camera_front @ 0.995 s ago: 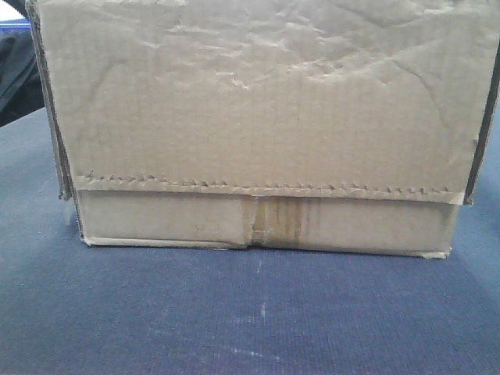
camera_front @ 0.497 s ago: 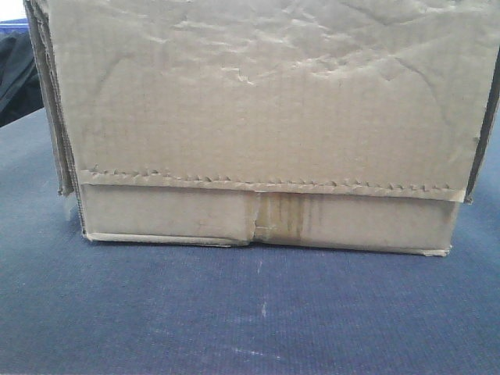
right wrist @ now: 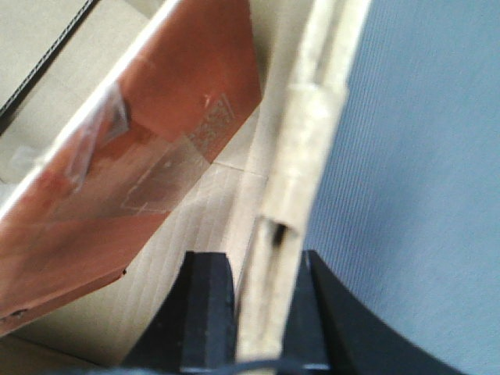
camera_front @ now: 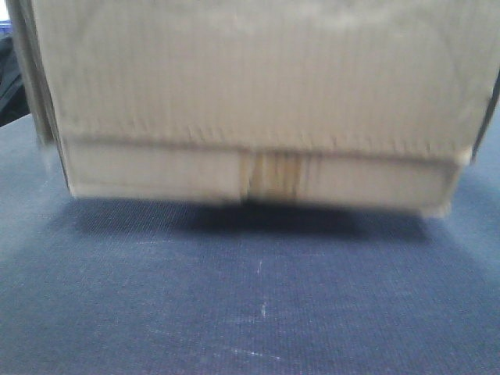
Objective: Stack two boxes on right shelf middle
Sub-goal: 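Lift the stacked boxes off the grey table with both grippers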
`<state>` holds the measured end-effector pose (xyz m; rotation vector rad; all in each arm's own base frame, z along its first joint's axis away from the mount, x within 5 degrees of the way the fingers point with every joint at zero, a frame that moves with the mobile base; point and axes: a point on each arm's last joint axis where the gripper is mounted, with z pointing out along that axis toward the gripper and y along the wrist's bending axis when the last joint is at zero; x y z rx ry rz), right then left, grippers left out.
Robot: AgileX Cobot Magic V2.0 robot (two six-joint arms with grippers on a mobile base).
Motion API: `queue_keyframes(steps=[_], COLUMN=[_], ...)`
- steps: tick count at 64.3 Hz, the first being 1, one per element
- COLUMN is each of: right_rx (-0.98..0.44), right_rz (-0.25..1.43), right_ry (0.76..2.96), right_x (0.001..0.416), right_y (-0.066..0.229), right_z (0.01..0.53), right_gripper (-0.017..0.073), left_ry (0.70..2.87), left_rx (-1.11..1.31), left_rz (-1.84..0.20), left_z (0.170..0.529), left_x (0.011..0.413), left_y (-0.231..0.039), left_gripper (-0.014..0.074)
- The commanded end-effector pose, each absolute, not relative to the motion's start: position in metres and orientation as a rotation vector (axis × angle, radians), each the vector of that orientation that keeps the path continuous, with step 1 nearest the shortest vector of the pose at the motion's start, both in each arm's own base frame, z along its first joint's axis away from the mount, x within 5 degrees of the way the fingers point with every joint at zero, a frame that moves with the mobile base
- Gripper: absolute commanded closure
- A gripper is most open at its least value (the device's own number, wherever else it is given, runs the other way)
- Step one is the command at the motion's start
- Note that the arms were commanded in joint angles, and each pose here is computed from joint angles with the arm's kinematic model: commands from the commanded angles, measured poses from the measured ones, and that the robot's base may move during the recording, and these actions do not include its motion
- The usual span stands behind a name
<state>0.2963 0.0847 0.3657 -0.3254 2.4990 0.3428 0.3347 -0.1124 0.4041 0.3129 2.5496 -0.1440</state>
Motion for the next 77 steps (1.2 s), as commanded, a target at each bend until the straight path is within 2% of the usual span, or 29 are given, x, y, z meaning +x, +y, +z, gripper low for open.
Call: queue_keyframes(steps=[1, 16, 31, 53, 77], right_rx=[-0.316, -0.313, -0.331, -0.329, -0.329], right_rz=[0.301, 0.306, 0.321, 0.321, 0.321], right_ry=[2.371, 2.167, 2.095, 2.083, 2.080], right_x=[0.284, 0.253, 0.234, 0.233, 0.233], right_y=[0.077, 0.070, 0.068, 0.067, 0.067], right_z=[0.392, 0.454, 0.492, 0.495, 0.495], right_gripper=[0.0711, 0.0711, 0.0711, 0.0711, 0.0711], left_ry=[2.427, 2.291, 2.188, 2.173, 2.038], left_rx=[0.294, 0.276, 0.264, 0.262, 0.246], left_rz=[-0.166, -0.193, -0.213, -0.216, -0.239], left_z=[0.439, 0.482, 0.505, 0.507, 0.518], left_x=[0.310, 0.265, 0.238, 0.236, 0.242], left_y=[-0.103, -0.088, -0.079, -0.078, -0.080], left_gripper=[0.0705, 0.0705, 0.0705, 0.0705, 0.0705])
